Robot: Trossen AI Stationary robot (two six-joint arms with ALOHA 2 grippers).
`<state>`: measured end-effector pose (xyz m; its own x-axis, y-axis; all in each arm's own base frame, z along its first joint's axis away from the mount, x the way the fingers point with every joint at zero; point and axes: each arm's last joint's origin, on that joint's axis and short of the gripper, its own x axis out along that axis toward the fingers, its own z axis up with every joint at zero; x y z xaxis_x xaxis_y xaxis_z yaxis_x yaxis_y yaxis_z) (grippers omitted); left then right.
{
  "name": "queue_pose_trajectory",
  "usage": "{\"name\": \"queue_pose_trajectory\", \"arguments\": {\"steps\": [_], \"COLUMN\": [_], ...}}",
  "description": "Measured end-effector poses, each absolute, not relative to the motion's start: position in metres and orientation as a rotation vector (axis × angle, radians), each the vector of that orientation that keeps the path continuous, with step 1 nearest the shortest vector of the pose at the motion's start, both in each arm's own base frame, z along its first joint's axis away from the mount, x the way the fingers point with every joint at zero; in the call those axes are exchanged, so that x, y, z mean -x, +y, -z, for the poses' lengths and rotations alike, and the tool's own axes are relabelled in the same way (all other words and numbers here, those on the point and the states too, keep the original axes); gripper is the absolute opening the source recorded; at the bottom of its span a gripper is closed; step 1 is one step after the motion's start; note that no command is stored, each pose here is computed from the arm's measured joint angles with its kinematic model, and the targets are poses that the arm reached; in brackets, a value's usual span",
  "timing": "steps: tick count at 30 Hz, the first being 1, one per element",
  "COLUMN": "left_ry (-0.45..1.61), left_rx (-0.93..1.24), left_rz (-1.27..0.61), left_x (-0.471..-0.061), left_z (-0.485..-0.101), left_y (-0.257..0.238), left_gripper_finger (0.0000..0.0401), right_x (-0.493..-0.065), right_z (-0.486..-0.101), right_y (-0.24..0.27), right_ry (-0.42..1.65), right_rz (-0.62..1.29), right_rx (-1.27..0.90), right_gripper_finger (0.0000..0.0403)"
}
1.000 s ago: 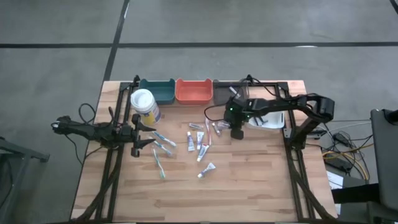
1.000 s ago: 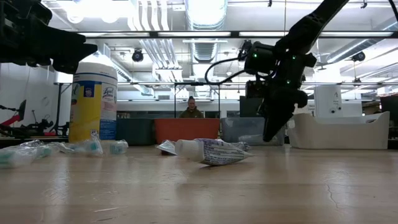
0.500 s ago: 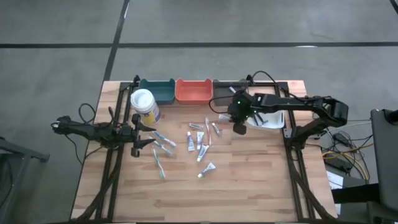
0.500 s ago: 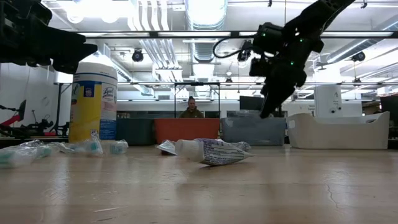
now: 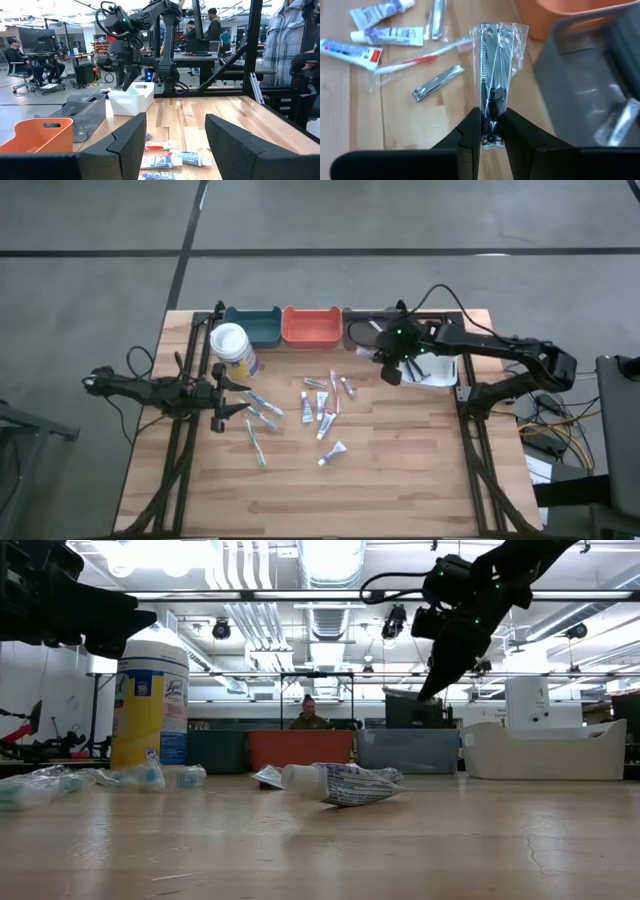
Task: Pick & Place Travel size toiletries
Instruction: Put the right nail cutter into the black bin
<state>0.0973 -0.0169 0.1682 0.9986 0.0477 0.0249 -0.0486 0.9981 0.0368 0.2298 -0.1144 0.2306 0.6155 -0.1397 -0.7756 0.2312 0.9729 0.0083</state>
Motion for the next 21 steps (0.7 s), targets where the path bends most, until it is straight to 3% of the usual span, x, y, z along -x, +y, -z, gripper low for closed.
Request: {"name": "queue_pose_trajectory", "arguments": {"steps": [21], "left_ry": [-0.024], "left_rx": [-0.038], "left_rz": [-0.048], "left_x": [-0.097], "left_z": [-0.168], "left_y": [-0.017], "left_gripper_finger": [0.0209], "right_x": [-0.209], "right_z": [-0.246], "right_y": [-0.146], "right_ry": [0.759], "right_rz": [0.409], "right_rx": [-0.224], "right_gripper_finger": [0.0059]}}
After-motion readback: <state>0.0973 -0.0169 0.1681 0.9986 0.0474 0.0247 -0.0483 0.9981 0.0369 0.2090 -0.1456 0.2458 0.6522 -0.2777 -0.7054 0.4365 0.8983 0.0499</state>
